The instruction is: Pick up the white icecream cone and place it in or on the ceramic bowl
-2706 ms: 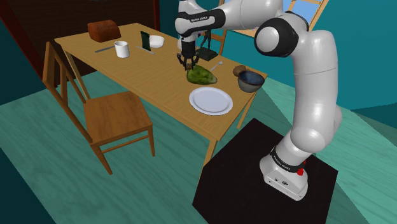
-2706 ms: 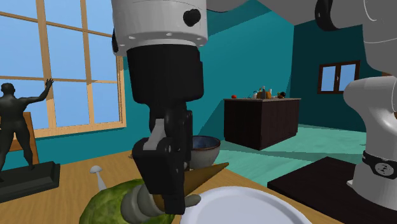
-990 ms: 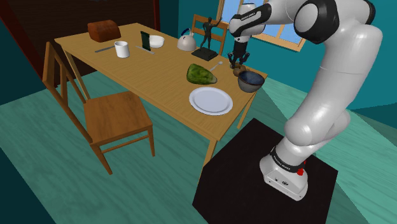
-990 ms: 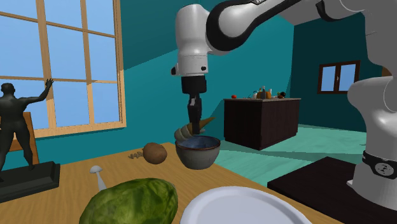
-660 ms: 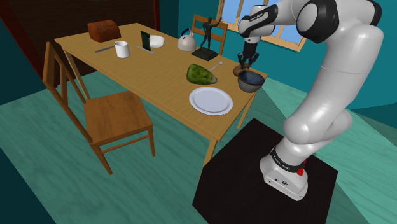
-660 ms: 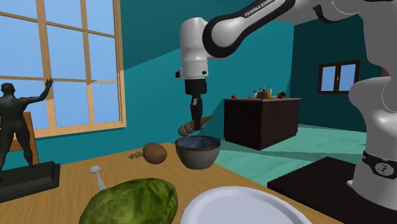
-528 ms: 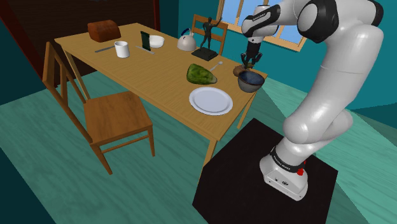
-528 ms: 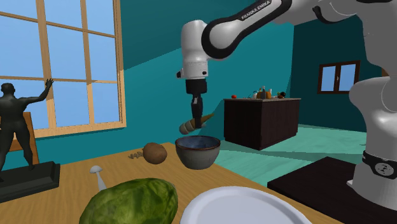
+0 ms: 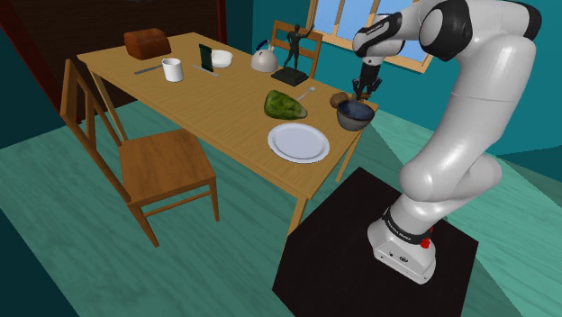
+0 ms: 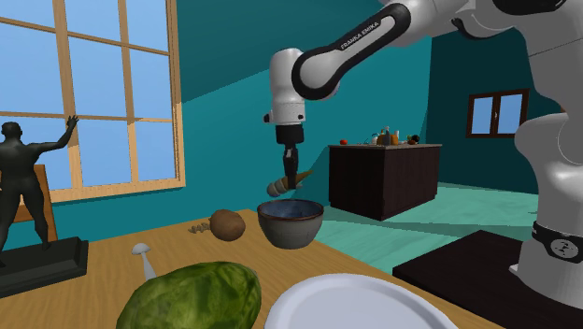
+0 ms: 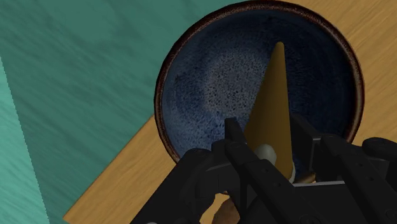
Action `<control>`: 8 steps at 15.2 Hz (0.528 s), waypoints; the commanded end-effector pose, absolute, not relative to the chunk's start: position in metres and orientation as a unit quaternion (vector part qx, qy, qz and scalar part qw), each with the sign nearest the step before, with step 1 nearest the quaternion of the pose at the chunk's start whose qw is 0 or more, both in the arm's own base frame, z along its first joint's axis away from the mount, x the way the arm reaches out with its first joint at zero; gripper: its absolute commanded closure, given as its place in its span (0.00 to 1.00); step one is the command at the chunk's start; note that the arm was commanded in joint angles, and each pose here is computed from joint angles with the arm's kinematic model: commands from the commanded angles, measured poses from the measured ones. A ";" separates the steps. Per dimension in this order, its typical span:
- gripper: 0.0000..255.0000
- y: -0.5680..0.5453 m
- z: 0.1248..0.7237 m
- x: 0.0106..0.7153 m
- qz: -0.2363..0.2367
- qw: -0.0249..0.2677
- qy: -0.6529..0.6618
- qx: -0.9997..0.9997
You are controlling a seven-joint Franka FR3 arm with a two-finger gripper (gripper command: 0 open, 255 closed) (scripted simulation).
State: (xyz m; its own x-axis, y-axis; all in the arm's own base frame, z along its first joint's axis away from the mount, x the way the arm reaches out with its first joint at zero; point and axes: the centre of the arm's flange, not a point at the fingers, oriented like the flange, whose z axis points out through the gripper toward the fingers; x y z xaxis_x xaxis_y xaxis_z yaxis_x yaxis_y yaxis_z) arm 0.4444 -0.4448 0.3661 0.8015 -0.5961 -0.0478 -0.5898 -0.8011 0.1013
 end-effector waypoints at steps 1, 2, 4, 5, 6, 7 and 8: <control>1.00 -0.445 0.355 0.444 -0.038 0.041 -0.312 0.948; 1.00 -0.445 0.350 0.444 -0.038 0.041 -0.312 0.948; 1.00 -0.445 0.340 0.444 -0.038 0.041 -0.312 0.948; 1.00 -0.445 0.334 0.444 -0.038 0.041 -0.312 0.948; 1.00 -0.445 0.329 0.444 -0.038 0.041 -0.312 0.948; 1.00 -0.445 0.324 0.444 -0.038 0.041 -0.312 0.948; 1.00 -0.445 0.318 0.444 -0.038 0.041 -0.312 0.948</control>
State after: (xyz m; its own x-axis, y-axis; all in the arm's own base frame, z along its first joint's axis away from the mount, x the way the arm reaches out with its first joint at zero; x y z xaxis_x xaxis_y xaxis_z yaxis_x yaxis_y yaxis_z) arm 0.4442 -0.4445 0.3243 0.8017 -0.5958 -0.0478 -0.5895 -0.8014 0.1013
